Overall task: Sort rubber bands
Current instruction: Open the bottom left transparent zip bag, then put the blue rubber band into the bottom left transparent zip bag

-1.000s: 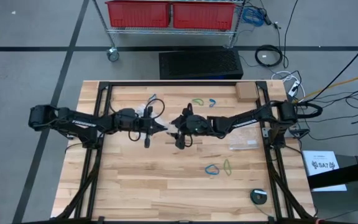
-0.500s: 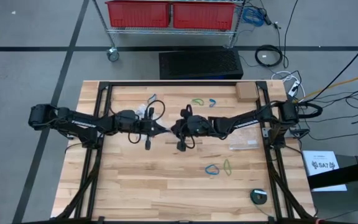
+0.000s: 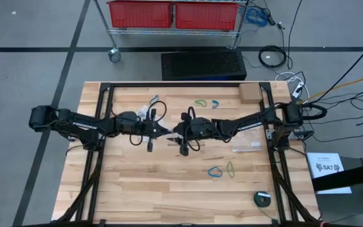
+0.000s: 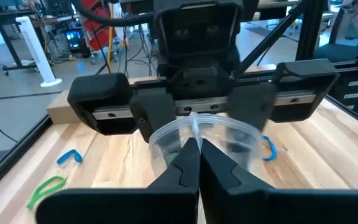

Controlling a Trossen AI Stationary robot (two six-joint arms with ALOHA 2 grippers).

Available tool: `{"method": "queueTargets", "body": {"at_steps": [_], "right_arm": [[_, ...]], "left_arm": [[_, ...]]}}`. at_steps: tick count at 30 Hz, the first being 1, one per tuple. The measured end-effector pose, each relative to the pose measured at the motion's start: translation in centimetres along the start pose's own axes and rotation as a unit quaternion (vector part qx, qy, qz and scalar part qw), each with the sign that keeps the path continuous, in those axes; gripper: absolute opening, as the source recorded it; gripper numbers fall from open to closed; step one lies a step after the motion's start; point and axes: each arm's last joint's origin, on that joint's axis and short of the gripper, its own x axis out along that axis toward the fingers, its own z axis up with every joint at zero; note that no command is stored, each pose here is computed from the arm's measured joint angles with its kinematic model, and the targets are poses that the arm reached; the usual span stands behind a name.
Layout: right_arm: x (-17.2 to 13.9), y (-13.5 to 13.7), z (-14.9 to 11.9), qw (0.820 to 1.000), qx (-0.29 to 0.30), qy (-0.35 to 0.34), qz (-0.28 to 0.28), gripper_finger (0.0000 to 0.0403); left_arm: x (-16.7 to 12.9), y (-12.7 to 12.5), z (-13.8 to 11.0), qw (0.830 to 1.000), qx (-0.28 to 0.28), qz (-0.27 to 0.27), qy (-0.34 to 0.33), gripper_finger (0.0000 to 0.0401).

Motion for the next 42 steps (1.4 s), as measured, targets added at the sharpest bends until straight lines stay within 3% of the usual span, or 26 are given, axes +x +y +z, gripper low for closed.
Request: {"method": "queueTargets", "body": {"at_steps": [5,9,23,34,37,42], "right_arm": [[0.0,0.1,-0.1,1.0,0.022,0.003,0.003,0.0216],[-0.2,0.2,-0.3,0.999,0.038,0.025,0.013,0.0249],[-4.0,0.1,2.1,0.998,0.019,0.062,0.011,0.0254],[-8.7,-1.0,5.0,0.998,-0.015,0.055,-0.034,0.0254],[-9.2,-2.0,4.7,0.993,-0.032,0.085,-0.081,0.0254],[-10.0,-6.6,2.7,0.962,-0.021,0.196,-0.189,0.0254]], "left_arm": [[0.0,0.0,-0.1,1.0,-0.008,0.0,0.004,0.0001],[0.0,0.0,-0.1,1.0,-0.008,-0.001,0.006,0.0001],[0.0,0.0,-0.2,1.0,-0.005,-0.001,0.012,0.0001],[0.0,0.0,-0.4,1.0,-0.006,-0.001,0.021,0.0001],[0.0,0.0,-0.4,1.0,-0.006,-0.001,0.022,0.0001],[0.0,0.0,-0.4,1.0,-0.006,-0.001,0.022,0.0001]]}}
